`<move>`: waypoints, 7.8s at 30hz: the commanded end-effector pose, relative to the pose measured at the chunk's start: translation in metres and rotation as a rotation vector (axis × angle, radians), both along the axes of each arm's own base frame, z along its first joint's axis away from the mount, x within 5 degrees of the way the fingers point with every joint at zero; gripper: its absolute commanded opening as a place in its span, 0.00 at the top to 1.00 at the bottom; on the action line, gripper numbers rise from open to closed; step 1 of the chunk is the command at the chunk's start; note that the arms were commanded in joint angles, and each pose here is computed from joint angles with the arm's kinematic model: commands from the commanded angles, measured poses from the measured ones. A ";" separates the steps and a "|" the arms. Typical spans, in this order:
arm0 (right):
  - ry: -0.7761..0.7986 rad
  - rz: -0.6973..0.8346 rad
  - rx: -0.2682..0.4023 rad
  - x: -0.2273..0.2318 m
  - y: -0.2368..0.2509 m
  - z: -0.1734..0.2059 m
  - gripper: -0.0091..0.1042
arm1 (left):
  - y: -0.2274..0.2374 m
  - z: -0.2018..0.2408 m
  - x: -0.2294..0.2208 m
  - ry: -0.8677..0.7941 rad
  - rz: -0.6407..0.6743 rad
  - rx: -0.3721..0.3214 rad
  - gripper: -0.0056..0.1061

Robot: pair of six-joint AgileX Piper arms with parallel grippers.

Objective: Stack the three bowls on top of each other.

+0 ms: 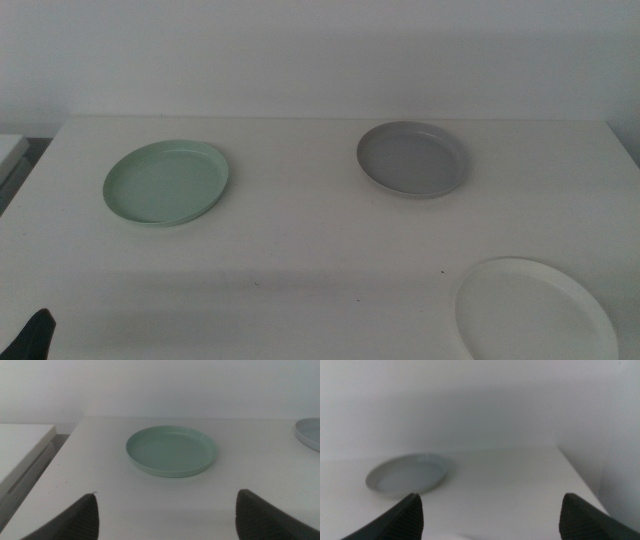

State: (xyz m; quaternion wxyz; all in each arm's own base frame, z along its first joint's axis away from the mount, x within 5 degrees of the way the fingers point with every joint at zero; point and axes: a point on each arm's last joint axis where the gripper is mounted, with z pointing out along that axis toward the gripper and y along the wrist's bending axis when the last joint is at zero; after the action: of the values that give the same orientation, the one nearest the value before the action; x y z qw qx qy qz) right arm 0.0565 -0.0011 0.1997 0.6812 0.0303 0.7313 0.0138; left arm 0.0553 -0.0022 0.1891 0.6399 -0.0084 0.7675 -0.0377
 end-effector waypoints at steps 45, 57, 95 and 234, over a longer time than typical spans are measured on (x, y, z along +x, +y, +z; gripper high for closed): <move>1.257 -0.055 0.117 0.177 -0.004 0.039 0.16 | 0.000 0.001 0.000 -0.016 0.002 -0.001 0.11; 1.481 -0.071 0.112 0.217 -0.006 -0.047 0.45 | 0.000 0.001 0.000 -0.016 0.002 -0.001 0.11; 1.287 0.381 0.123 0.337 0.168 0.026 0.94 | 0.000 0.001 0.000 -0.016 0.002 -0.001 0.11; 1.017 0.397 0.065 0.315 0.181 -0.015 0.91 | 0.000 0.001 0.000 -0.016 0.002 -0.001 0.11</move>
State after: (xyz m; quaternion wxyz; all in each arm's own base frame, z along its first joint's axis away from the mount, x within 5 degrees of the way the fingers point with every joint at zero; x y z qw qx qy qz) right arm 0.3717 0.1797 0.1846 0.2198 -0.0819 0.9604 0.1503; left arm 0.0553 -0.0022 0.1891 0.6399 -0.0084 0.7675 -0.0377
